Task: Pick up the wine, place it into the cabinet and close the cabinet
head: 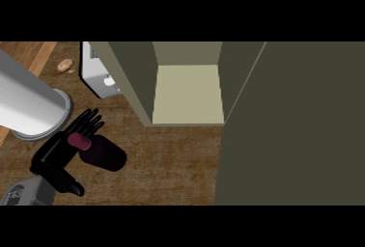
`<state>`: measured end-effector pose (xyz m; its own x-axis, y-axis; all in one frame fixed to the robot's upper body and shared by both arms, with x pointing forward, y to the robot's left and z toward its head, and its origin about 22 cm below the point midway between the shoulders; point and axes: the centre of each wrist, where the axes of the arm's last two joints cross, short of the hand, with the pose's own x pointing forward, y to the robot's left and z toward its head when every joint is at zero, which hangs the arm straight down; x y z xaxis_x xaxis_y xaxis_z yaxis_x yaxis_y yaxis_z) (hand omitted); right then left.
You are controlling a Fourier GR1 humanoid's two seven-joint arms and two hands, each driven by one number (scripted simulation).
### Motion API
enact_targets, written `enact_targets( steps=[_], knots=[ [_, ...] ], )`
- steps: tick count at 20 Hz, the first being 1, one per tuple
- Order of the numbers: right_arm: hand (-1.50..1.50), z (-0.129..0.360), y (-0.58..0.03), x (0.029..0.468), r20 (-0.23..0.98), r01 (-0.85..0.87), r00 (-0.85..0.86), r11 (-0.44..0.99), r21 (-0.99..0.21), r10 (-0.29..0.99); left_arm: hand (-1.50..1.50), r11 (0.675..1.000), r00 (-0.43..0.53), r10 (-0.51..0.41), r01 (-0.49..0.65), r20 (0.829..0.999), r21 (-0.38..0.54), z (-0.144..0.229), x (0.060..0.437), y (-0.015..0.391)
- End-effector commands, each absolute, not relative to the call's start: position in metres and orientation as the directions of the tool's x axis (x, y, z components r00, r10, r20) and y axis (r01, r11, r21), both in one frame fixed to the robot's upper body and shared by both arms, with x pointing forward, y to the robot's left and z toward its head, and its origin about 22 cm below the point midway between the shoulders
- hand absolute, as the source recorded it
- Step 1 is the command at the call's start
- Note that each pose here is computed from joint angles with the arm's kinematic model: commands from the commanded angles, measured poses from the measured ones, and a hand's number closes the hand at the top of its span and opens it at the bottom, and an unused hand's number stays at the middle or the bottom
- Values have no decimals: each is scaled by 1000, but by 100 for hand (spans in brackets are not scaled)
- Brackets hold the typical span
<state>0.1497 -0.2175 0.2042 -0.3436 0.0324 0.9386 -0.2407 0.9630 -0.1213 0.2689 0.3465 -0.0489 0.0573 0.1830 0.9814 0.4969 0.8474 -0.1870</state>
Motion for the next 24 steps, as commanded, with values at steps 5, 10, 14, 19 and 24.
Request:
enact_targets(
  steps=[5,10,14,19,24],
  knots=[
    [-150,217,-215,123,928,-293,-369,953,-73,-43,-150,833,54,196,518,979,-195,-70,273,336],
    [-150,213,-216,115,922,-292,-386,951,-102,-20,-150,835,68,208,508,976,-213,-80,267,346],
    [-150,215,-224,117,923,-282,-383,956,-78,-38,-150,833,79,191,514,978,-204,-98,257,322],
    [-150,214,-221,117,923,-281,-383,955,-92,-24,-150,819,100,187,533,977,-212,-89,271,330],
    [-150,218,-212,134,923,-271,-385,958,-92,-21,-150,808,92,224,539,970,-238,-101,266,325]
  ],
)
